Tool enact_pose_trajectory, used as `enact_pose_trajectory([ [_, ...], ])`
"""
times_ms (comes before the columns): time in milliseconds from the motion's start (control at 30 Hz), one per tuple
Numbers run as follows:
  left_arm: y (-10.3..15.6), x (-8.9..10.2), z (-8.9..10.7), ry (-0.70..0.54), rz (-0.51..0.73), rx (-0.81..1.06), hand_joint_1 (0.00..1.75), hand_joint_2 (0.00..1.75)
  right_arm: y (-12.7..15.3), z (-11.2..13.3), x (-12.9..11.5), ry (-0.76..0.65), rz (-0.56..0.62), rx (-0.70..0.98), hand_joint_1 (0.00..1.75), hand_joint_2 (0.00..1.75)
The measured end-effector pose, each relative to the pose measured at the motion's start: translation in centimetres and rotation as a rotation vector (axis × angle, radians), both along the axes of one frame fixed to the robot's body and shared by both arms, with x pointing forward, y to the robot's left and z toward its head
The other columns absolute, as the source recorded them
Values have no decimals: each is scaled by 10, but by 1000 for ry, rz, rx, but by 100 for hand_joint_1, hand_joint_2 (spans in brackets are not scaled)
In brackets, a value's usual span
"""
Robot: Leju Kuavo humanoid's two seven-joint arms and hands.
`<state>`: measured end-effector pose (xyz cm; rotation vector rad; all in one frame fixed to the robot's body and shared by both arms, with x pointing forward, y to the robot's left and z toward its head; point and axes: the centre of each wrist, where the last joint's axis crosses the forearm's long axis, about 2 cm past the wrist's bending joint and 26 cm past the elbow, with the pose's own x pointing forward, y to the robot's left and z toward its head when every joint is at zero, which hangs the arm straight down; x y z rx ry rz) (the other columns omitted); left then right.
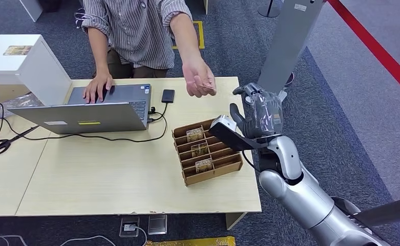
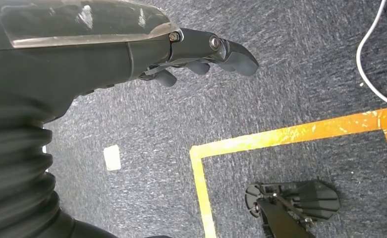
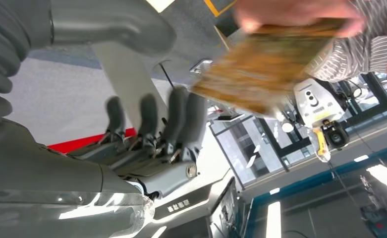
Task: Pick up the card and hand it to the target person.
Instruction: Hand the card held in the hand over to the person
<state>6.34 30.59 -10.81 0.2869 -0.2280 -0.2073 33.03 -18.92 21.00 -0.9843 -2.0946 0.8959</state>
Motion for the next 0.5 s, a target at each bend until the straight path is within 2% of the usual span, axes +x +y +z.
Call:
enact_pose_trajectory([
  [33,0,0,0,-2,0,-1,0,0,0,-1,0,3,0,5,0,175],
  [133,0,0,0,-3,13,-3,0,0,0,-3,-1,23,16,49,0,175],
  [233,0,0,0,4,35,-1,0,0,1,-5,-2,104,73,169,0,175],
  [433,1,-2,0,10,68,6,0,0,6,-12,-11,460,258,594,0,175],
  [500,1,-2,0,10,74,4,0,0,5,-15,-19,531,303,712,0,175],
])
